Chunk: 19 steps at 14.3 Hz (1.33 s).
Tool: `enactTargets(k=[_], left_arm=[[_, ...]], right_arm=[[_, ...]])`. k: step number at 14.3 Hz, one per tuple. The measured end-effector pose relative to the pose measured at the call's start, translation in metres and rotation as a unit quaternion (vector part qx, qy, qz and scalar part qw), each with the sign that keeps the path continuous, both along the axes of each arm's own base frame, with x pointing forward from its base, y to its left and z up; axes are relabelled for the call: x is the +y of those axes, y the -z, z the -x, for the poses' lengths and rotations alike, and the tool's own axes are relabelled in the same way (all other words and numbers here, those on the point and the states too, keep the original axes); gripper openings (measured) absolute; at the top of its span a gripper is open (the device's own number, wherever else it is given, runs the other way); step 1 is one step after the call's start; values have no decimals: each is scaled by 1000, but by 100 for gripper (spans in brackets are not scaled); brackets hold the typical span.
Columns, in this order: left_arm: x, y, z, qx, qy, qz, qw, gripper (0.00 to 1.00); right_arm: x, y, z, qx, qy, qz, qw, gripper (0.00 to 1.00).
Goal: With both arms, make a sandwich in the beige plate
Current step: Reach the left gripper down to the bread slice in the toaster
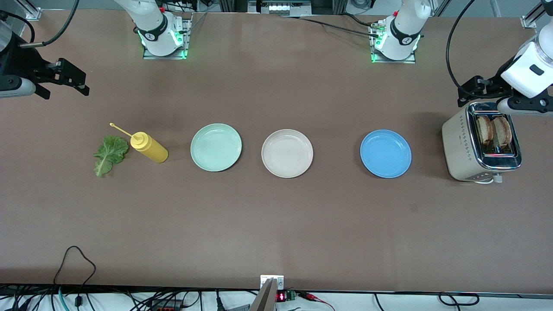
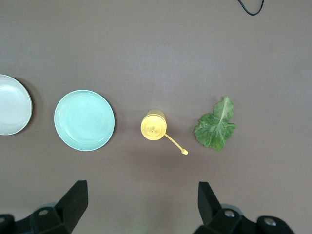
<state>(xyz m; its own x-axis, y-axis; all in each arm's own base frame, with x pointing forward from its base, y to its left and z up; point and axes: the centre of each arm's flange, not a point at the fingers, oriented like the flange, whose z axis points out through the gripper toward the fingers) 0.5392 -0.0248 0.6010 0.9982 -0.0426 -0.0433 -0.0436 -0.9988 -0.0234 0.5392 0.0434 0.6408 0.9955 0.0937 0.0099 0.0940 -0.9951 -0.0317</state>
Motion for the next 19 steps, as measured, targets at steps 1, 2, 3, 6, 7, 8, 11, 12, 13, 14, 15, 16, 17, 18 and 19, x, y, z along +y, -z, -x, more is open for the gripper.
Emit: enactTargets(k=[1, 2, 3, 6, 7, 8, 11, 12, 13, 14, 15, 16, 17, 18, 19], left_arm=[[0, 0, 0, 0, 0, 0, 1000, 100], [0, 0, 0, 0, 0, 0, 1000, 100], [0, 0, 0, 0, 0, 0, 1000, 100], [0, 0, 0, 0, 0, 0, 1000, 100], [1, 0, 0, 0, -1, 0, 1000, 100], [1, 0, 0, 0, -1, 0, 1000, 100], [4, 2, 0, 5, -4, 0, 1000, 100], [5, 5, 1, 15, -6, -1, 1000, 100], [8, 10, 3, 30, -10, -1, 999, 100], [10, 16, 4, 46, -12, -2, 999, 100], [12, 25, 5, 69, -15, -3, 998, 100], [16, 33, 7, 93, -19, -4, 996, 100], [19, 39, 7, 106, -22, -4, 994, 100], [22, 43, 5, 111, -25, -4, 994, 100], [24, 47, 4, 114, -27, -4, 993, 100]], right_arm=[[0, 0, 0, 0, 0, 0, 1000, 100], [0, 0, 0, 0, 0, 0, 1000, 100], [0, 0, 0, 0, 0, 0, 1000, 100], [0, 0, 0, 0, 0, 0, 1000, 100], [0, 0, 0, 0, 0, 0, 1000, 100], [0, 0, 0, 0, 0, 0, 1000, 100], [0, 0, 0, 0, 0, 0, 1000, 100], [0, 0, 0, 0, 0, 0, 1000, 100], [0, 0, 0, 0, 0, 0, 1000, 100], [0, 0, 0, 0, 0, 0, 1000, 100], [0, 0, 0, 0, 0, 0, 1000, 100], [0, 0, 0, 0, 0, 0, 1000, 100], [0, 0, 0, 0, 0, 0, 1000, 100], [0, 0, 0, 0, 0, 0, 1000, 100], [0, 0, 0, 0, 0, 0, 1000, 100]])
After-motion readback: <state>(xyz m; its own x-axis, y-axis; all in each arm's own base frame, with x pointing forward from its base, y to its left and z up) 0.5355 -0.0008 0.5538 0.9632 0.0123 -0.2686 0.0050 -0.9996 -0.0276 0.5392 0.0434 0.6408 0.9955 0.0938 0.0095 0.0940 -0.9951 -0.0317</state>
